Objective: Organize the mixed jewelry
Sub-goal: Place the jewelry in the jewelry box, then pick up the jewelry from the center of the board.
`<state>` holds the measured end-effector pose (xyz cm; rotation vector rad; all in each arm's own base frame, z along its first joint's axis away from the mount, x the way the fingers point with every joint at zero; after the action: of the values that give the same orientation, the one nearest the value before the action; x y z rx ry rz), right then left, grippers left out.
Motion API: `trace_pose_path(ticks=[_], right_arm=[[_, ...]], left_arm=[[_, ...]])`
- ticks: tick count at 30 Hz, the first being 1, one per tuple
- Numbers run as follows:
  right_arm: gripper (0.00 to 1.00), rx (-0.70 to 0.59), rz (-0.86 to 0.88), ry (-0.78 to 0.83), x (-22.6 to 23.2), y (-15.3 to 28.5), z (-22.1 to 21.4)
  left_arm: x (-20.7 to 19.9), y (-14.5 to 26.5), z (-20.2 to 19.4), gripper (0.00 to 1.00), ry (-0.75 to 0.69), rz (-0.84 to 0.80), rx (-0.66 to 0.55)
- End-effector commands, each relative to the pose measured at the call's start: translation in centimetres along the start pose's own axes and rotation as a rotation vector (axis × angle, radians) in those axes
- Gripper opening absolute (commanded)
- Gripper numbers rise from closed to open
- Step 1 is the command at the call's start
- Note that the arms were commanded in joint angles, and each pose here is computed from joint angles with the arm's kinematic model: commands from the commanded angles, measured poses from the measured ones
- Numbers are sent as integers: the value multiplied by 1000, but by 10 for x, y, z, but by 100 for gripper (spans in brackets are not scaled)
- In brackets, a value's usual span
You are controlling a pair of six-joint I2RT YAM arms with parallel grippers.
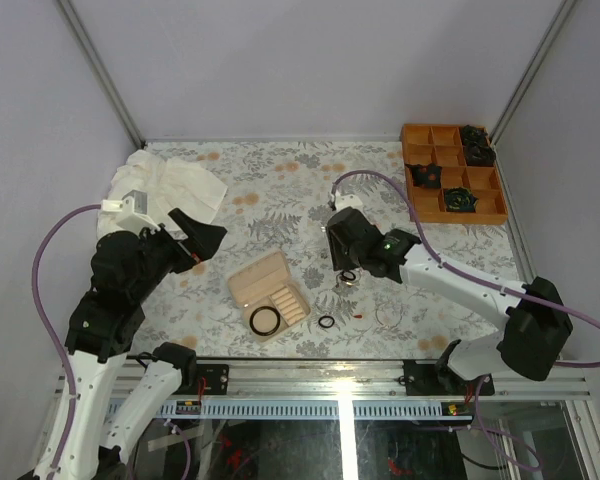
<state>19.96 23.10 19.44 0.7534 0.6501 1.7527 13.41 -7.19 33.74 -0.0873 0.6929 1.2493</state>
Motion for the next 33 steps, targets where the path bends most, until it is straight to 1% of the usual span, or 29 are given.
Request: trace_pose_path(ticks=[1, 3, 4, 6, 10, 14, 20, 26, 33], right_arm=[[40, -1, 60, -21, -5, -21, 28], [38, 13, 54, -32, -11, -37, 36], [36, 31, 47, -26, -12, -54, 42], [34, 52, 41, -6, -9, -70, 46], [33, 111, 37, 23, -1, -101, 44], [32, 151, 13, 26, 0, -121, 39], [36, 181, -28, 50, -4, -137, 31], [44, 202, -67, 64, -8, -147, 23], [44, 216, -54, 69, -6, -156, 20]], left_arm=[[3, -19, 10, 100, -3, 15, -91], [6, -25, 9, 100, 3, 31, -90], [8, -30, 8, 100, -3, 39, -86], [9, -33, 8, 100, -10, 43, -90], [12, -35, 8, 100, -18, 54, -101], [16, -38, 5, 100, -28, 70, -98], [23, -47, -4, 100, -30, 87, -68], [25, -51, -7, 100, -33, 89, -61], [27, -54, -10, 100, -32, 93, -55]])
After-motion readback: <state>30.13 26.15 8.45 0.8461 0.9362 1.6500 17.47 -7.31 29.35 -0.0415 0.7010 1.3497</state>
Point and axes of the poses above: each gripper's point midway between its finger pads, its own y axis back along the fingers, its own x axis along the line the jaws close on, z = x × y, the point moved 8 cm from there along y, back along the fingers, and after that the axes turned 8 degrees about -y, right-handed, at the moved point
